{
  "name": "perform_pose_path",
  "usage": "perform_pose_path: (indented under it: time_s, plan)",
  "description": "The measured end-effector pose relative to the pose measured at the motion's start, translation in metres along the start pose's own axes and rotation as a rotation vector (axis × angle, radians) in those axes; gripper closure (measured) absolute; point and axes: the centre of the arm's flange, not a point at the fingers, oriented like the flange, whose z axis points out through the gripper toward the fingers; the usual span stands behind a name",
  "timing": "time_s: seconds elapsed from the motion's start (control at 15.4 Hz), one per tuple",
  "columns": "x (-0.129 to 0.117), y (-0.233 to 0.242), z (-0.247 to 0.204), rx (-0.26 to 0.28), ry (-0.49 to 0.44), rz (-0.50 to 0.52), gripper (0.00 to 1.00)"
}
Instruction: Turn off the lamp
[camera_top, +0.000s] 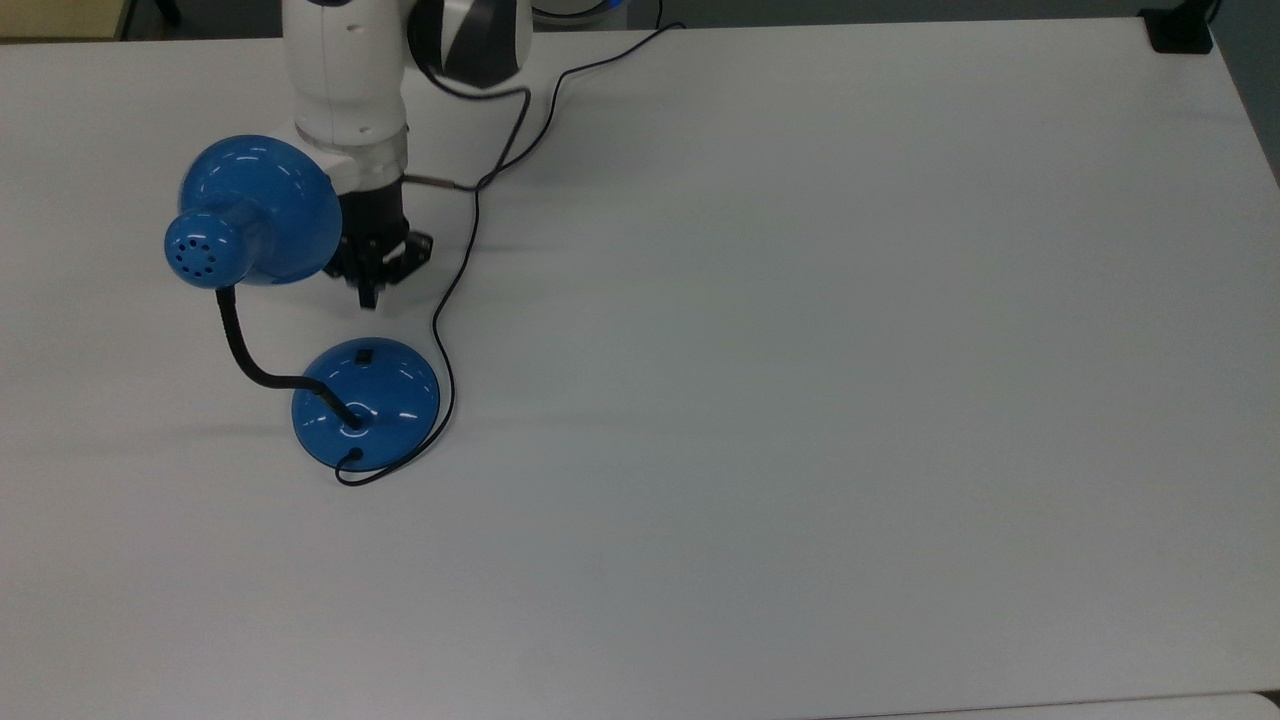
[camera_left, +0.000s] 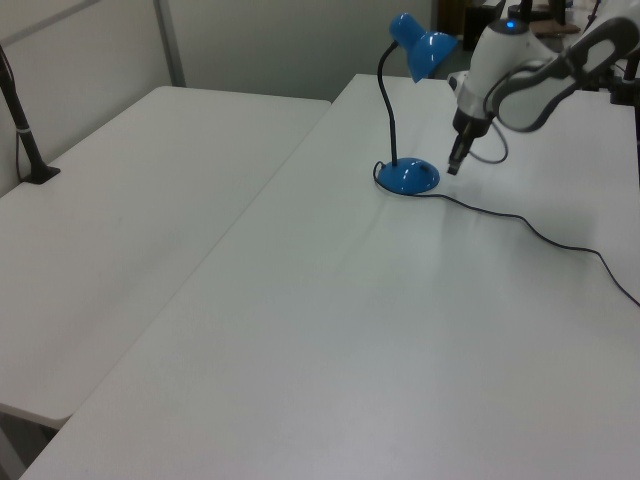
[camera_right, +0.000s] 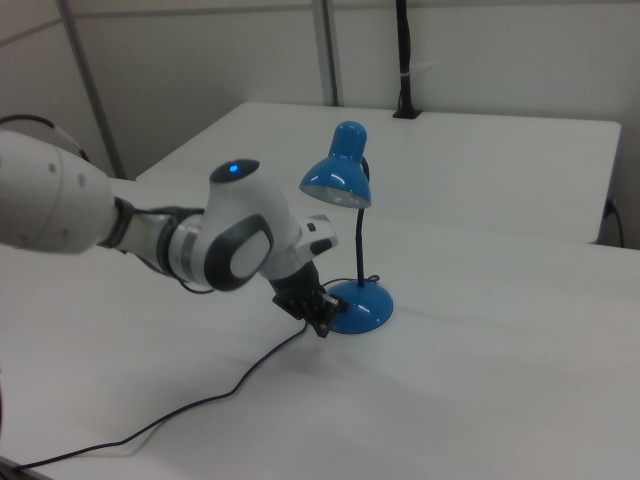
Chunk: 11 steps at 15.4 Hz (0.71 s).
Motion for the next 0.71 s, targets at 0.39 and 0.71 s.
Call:
perform_pose_path:
  time_s: [0.39,0.71]
  plan:
    - [-0.003,0.015,-0.087,0.019,-0.220,-0.026,0.60]
    - [0.020,-0.002,-0.179,0.052,-0.211,-0.031,0.10]
